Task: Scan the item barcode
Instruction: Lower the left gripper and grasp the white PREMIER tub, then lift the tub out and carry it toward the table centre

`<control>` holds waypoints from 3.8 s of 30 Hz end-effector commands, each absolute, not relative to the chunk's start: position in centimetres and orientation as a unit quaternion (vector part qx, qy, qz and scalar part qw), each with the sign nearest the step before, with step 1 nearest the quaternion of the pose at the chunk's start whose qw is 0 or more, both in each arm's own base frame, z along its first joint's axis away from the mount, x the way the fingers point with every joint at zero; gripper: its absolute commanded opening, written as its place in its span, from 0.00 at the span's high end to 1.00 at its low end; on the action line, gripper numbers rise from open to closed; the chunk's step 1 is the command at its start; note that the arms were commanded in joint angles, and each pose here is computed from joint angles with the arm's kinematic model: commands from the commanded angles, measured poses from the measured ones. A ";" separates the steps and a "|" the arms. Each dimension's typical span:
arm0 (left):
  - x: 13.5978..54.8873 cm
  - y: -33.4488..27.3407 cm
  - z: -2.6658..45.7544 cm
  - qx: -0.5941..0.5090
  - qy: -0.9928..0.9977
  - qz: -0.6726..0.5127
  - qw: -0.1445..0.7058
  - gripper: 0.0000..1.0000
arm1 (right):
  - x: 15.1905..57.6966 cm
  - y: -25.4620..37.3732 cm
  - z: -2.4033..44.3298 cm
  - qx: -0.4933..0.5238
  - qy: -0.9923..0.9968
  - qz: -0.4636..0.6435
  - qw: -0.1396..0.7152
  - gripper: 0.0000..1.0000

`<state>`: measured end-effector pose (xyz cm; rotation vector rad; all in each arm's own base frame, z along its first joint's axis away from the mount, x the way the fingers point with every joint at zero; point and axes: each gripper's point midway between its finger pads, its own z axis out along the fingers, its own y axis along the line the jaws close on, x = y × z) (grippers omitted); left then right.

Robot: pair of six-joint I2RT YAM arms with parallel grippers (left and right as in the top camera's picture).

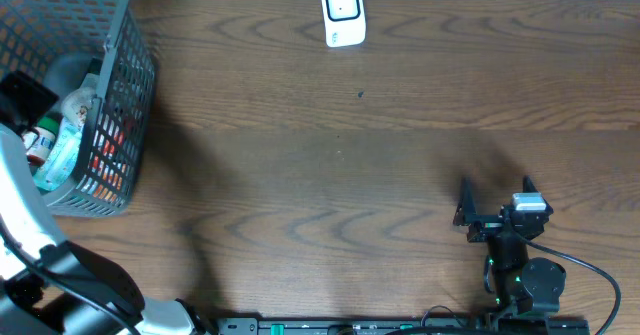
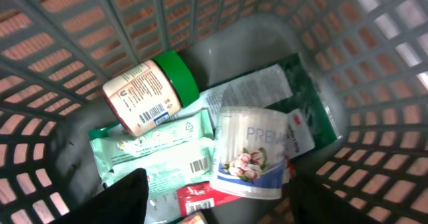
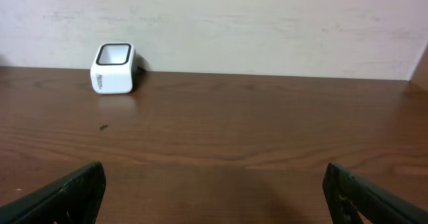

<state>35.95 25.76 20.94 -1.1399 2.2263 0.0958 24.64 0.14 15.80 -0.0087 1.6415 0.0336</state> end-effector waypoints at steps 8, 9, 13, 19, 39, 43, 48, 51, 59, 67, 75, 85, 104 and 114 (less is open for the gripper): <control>38.3 25.3 15.5 -0.423 0.866 -0.005 0.266 0.16 | 24.6 -0.1 15.8 0.004 0.731 0.014 0.682 0.01; 38.5 25.2 15.1 -0.421 0.868 -0.006 0.264 0.15 | 24.6 -0.1 15.8 0.004 0.731 0.014 0.682 0.01; 39.8 24.7 13.5 -0.410 0.875 -0.010 0.257 0.11 | 24.6 -0.1 15.8 0.004 0.731 0.014 0.682 0.01; 40.8 23.7 9.6 -0.390 0.894 -0.014 0.221 0.11 | 24.6 -0.1 15.8 0.004 0.731 0.014 0.682 0.01; 41.7 24.3 15.5 -0.379 0.875 -0.002 0.301 0.29 | 24.6 -0.1 15.8 0.004 0.731 0.014 0.682 0.01; 40.9 23.7 21.6 -0.371 0.855 0.006 0.363 0.29 | 24.6 -0.1 15.8 0.004 0.731 0.014 0.682 0.01; 38.4 22.2 29.4 -0.372 0.817 0.007 0.439 0.29 | 24.6 -0.1 15.8 0.004 0.731 0.014 0.682 0.01; 35.8 20.5 33.8 -0.376 0.794 0.003 0.478 0.29 | 24.6 -0.1 15.8 0.004 0.731 0.014 0.682 0.01; 30.3 8.2 39.4 -0.267 0.812 -0.115 0.506 0.29 | 24.6 -0.1 15.8 0.004 0.731 0.014 0.682 0.01; 28.1 -2.8 34.5 -0.132 0.898 -0.187 0.377 0.29 | 24.6 -0.1 15.8 0.004 0.731 0.014 0.682 0.01; 27.3 -10.4 28.6 -0.022 0.943 -0.213 0.253 0.28 | 24.6 -0.1 15.8 0.004 0.731 0.014 0.682 0.01; 25.8 -16.3 20.9 0.059 0.971 -0.198 0.117 0.29 | 24.6 -0.1 15.8 0.004 0.731 0.014 0.682 0.01; 24.9 -20.8 14.4 0.117 0.976 -0.179 0.042 0.29 | 24.6 -0.1 15.8 0.004 0.731 0.014 0.682 0.01; 24.2 -23.4 9.4 0.141 0.968 -0.199 0.065 0.29 | 24.6 -0.1 15.8 0.004 0.731 0.014 0.682 0.01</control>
